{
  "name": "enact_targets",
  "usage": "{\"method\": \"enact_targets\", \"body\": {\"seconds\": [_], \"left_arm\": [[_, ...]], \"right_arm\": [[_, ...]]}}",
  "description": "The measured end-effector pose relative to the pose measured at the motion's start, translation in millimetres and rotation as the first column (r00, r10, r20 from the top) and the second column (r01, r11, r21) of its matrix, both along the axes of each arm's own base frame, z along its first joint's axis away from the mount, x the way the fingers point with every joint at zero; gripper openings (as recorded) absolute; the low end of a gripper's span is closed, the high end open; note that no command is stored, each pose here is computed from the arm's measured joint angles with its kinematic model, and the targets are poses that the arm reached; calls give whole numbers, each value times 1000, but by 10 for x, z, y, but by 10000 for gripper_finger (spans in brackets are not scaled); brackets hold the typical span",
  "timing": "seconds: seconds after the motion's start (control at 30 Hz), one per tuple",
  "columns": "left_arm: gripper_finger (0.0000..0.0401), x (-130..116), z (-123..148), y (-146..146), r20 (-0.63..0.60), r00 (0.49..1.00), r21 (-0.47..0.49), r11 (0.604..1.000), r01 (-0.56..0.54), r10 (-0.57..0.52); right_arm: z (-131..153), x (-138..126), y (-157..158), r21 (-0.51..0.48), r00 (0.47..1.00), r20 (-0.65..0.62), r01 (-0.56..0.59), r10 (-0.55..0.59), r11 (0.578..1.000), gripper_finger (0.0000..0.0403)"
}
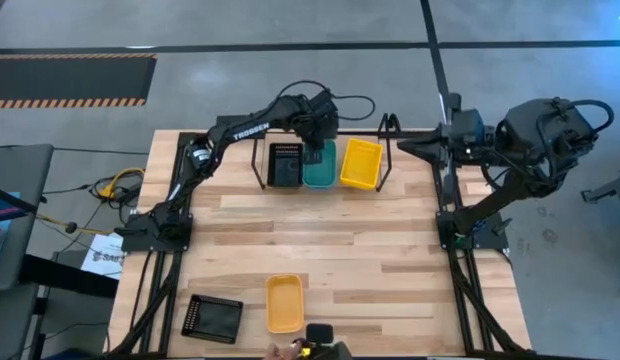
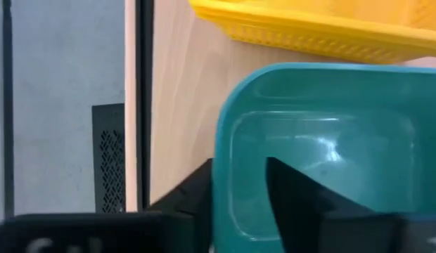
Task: Stack baskets on shelf by color
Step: Stack the light blue bin the blue bin, then stack the black bin on the black bin
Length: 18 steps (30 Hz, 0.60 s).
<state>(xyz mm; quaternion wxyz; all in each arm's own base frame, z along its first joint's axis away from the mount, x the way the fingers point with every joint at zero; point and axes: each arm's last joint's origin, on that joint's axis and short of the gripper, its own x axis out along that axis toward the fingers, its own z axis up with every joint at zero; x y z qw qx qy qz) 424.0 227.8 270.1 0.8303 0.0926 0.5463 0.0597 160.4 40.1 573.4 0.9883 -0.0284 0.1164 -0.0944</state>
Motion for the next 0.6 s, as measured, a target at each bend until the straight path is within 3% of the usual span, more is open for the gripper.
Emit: {"method": "enact_targets", "body": {"seconds": [0.13,0.23,0.43,0.6], "left_arm": [[172,9,-2,-28,-16,1000,18,1000,-3,4],[193,21,-2,-47,-18,1000,27,1000,-7,8],[198,60,28,-119,-42,997,122,990,-64,70],[197,83,249,-222,-35,995,211,974,-80,89]], "right_arm": [[9,-6,30,-4,1000,8,-19,19,1000,8],[9,-8,37,-4,1000,8,-23,23,1000,8],[3,-9,35,-9,1000,1,-22,22,1000,8],[2,-9,35,-23,1000,-3,-24,24,999,8]]}}
